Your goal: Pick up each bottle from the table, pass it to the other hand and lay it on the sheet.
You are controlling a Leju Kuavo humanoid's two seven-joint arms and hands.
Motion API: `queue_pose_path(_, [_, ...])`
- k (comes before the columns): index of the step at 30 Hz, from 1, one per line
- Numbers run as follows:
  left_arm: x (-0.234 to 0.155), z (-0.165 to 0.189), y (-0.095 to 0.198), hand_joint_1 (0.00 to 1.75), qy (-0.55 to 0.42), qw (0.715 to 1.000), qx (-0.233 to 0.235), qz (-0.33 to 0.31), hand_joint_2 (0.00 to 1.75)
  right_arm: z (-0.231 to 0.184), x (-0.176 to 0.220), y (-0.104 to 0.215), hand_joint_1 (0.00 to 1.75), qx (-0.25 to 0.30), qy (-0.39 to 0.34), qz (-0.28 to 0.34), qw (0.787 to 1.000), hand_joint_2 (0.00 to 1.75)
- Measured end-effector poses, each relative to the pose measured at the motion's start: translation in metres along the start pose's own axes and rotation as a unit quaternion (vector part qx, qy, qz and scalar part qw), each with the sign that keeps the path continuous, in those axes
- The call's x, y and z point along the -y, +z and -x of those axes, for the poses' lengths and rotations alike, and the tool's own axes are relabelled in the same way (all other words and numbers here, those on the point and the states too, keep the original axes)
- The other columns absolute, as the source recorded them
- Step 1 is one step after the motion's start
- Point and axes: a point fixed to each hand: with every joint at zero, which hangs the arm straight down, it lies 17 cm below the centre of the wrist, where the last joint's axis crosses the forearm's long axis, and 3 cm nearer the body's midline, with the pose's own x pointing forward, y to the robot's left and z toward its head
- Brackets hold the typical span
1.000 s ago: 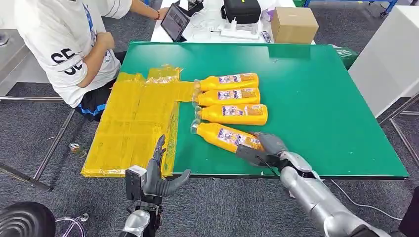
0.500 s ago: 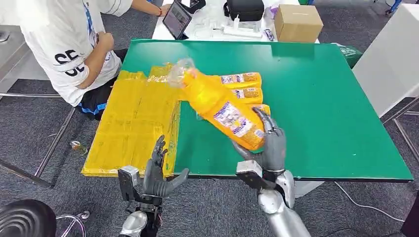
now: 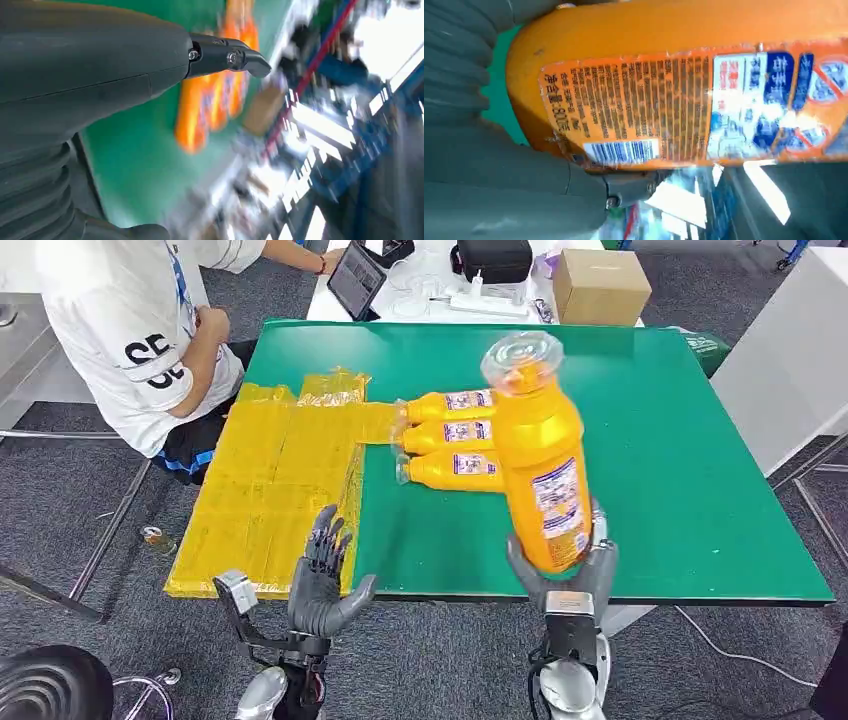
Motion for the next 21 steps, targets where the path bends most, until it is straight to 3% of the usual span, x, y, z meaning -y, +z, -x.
queue_pose_path(12, [0.033,-0.007,0.011,0.0,0.064,0.996,-0.004,0.062,1.75,0.023,-0.085,0.066,1.75,-0.064,-0.057,-0.14,0.986,1.75])
queue_pose_path(21, [0.05,0.001,0.015,0.0,0.067,0.993,-0.021,0.091,1.75,-0.003,-0.161,0.11,1.75,-0.03,-0.056,-0.251,0.966,1.75])
